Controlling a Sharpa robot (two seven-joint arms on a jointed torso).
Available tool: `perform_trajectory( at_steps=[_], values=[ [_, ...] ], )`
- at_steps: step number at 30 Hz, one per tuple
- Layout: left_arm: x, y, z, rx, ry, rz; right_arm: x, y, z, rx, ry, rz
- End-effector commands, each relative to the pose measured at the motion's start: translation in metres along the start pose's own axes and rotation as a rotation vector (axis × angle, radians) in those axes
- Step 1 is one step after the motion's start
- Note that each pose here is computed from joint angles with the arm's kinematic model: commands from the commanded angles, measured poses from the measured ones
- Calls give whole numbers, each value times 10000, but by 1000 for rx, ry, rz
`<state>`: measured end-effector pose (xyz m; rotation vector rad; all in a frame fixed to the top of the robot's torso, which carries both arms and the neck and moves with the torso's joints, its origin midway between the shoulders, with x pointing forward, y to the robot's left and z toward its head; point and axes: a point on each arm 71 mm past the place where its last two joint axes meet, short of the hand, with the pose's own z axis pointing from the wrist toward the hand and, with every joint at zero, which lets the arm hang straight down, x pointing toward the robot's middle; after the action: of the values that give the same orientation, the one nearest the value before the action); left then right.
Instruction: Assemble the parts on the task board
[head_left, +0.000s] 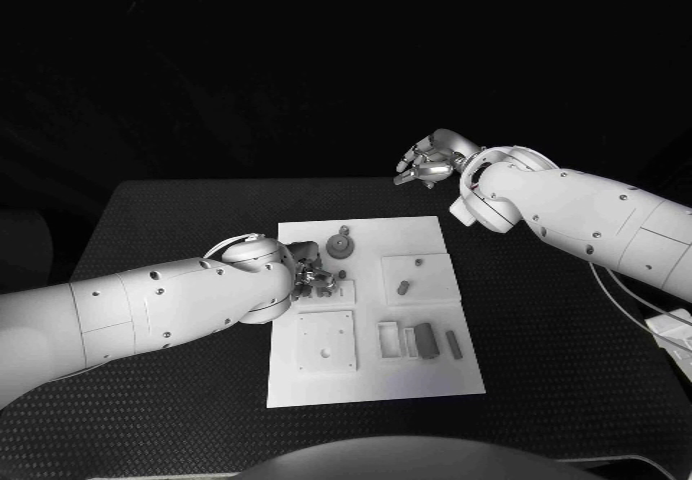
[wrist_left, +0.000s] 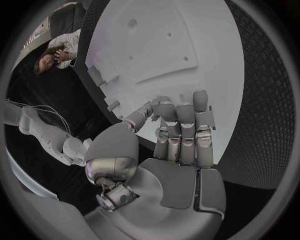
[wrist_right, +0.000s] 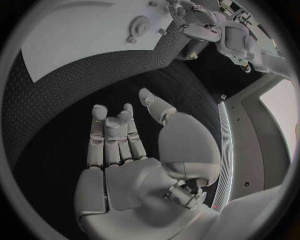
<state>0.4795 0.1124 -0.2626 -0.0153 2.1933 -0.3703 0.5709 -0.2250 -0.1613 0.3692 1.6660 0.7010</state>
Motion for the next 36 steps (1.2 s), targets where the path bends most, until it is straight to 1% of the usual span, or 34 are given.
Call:
perform_trajectory(
  at_steps=[1, 13, 23, 36],
  values=[
    [133, -49, 0, 21, 72, 29, 14, 5, 0, -7, 15, -1],
    [131, -36, 1, 5, 67, 30, 15, -2, -3, -6, 15, -1],
    [143, -50, -3, 15, 76, 34, 20, -5, -4, -6, 18, -1],
    [121, -49, 1, 17, 48, 20, 23, -7, -4, -5, 20, -1]
  ],
)
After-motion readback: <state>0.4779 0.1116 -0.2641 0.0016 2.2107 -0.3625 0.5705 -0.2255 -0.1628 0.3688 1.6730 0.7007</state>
